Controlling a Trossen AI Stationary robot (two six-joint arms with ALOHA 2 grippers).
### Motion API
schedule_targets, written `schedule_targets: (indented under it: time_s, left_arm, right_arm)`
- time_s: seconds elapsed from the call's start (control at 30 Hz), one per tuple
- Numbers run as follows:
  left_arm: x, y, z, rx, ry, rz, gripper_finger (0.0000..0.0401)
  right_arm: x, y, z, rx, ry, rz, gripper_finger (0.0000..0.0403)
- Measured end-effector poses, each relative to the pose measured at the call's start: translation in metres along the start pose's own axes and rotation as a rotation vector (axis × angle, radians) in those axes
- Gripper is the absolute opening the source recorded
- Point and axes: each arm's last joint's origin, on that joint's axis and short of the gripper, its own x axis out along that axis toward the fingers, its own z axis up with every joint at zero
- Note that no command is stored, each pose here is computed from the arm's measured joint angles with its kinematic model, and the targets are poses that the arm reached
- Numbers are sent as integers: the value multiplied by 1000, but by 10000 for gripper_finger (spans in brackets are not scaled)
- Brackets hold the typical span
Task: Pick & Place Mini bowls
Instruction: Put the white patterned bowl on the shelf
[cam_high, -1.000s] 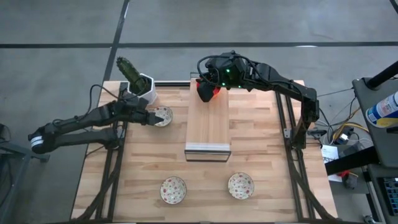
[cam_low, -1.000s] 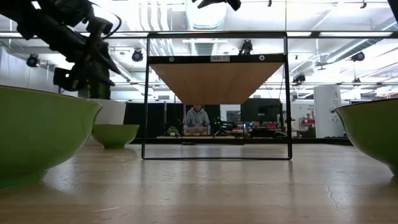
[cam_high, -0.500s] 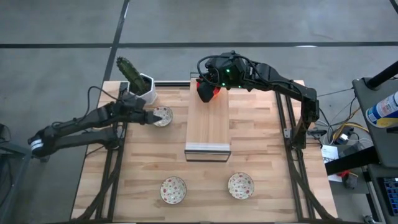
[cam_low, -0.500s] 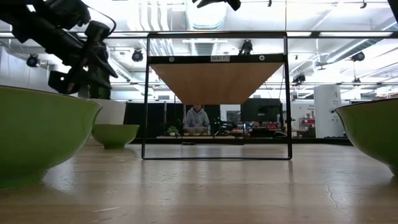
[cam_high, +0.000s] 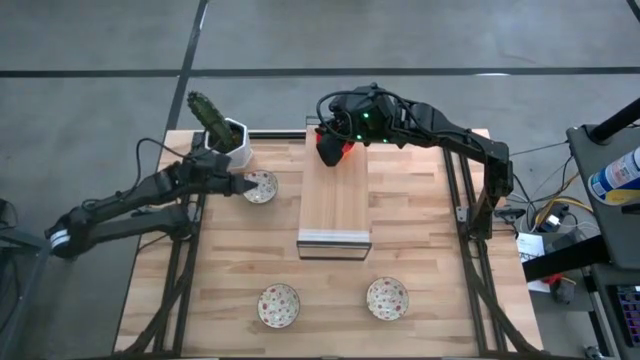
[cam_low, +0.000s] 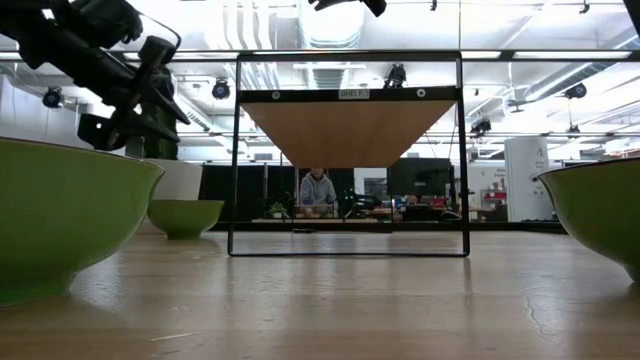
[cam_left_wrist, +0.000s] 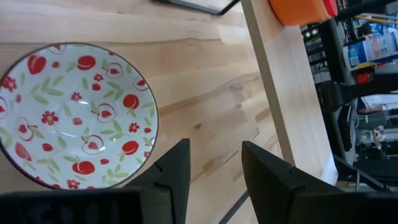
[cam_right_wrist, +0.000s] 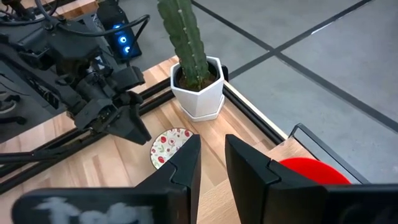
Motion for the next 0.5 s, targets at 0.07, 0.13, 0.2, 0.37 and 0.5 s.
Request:
schedule_targets:
  time_s: [0.07,0.13,0.2,0.37,0.5]
  left_arm:
    - [0,1,1,-4,-9,5,135]
    - [-1,2,2,-10,-17,10,135]
    - [-1,2,3,-14,-19,11,135]
    - [-1,4,5,-22,-27,14,135]
    - [-3,5,9,-45,-54,25,135]
  right_arm:
    - [0,0,0,0,0,0,68]
    - [0,1,0,-1,0,2,68]
    - [0,1,0,-2,1,2,68]
    - [0,1,0,-2,1,2,72]
    - [0,1,0,-2,1,2,71]
